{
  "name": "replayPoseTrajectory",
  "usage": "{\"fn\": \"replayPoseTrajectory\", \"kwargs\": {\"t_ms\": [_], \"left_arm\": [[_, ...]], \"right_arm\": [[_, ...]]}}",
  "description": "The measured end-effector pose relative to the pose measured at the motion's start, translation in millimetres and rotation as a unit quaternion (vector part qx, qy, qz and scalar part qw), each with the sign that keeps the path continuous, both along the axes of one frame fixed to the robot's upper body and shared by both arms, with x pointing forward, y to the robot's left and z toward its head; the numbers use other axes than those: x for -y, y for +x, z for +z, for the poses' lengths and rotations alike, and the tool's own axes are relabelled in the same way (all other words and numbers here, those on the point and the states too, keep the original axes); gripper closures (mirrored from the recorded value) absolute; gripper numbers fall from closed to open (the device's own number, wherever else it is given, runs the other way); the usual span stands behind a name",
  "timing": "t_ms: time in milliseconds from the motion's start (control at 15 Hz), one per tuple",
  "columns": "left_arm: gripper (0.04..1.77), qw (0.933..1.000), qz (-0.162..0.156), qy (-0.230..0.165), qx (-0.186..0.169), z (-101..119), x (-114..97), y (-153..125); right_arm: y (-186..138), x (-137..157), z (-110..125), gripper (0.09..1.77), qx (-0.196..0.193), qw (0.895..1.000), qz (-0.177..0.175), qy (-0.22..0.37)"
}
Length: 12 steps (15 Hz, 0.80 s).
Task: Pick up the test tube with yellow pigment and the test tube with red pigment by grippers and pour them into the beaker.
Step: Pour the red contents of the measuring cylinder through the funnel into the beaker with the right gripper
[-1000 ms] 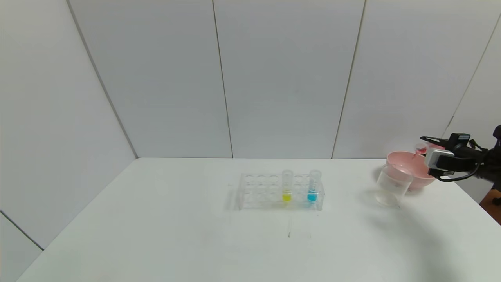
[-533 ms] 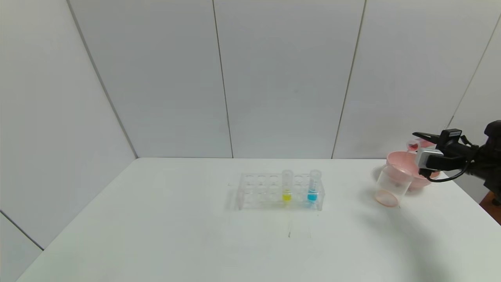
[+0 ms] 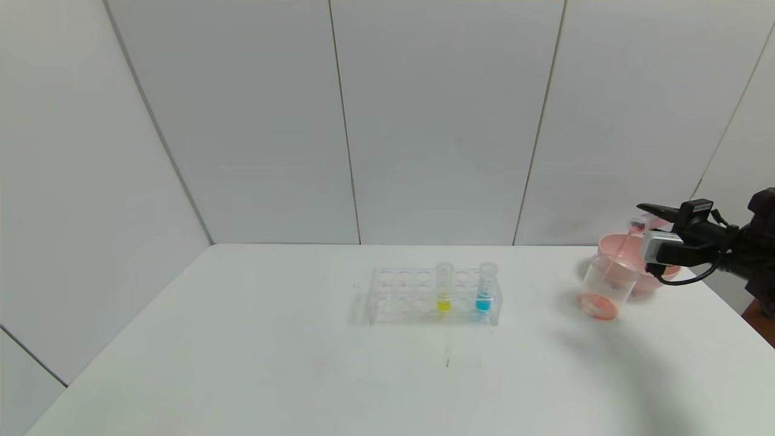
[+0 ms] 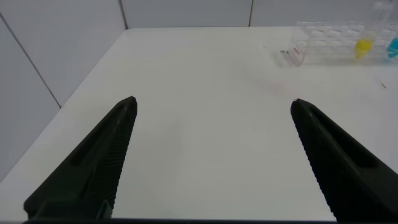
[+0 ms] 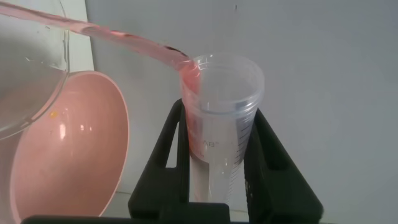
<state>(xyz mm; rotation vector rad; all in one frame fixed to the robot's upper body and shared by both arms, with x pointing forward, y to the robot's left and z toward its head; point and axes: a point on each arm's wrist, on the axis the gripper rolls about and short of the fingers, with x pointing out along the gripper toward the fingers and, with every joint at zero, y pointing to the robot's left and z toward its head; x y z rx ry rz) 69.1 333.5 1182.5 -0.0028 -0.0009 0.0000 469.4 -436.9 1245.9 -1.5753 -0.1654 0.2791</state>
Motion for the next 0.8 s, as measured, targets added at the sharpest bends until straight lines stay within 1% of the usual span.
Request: {"fn": "replayPoseTrajectory", "kwargs": {"t_ms": [400,600,800], "left_arm": [[0.05,1.0000,0.000,0.000,0.000,0.0,0.0,0.0],[0.05,1.0000,0.000,0.000,0.000,0.0,0.0,0.0],[0.05,1.0000,0.000,0.000,0.000,0.0,0.0,0.0]], "right_arm": [[-1.8,3.5,-4.7,1.30,0.001,1.000,-0.004,-0.009],[-1.5,4.2,-3.5,1.30,0.013,1.000,-0.009,-0.019],[-0.9,4.4,-4.7,1.30,0.013,1.000,-0.014,-0.021]]}}
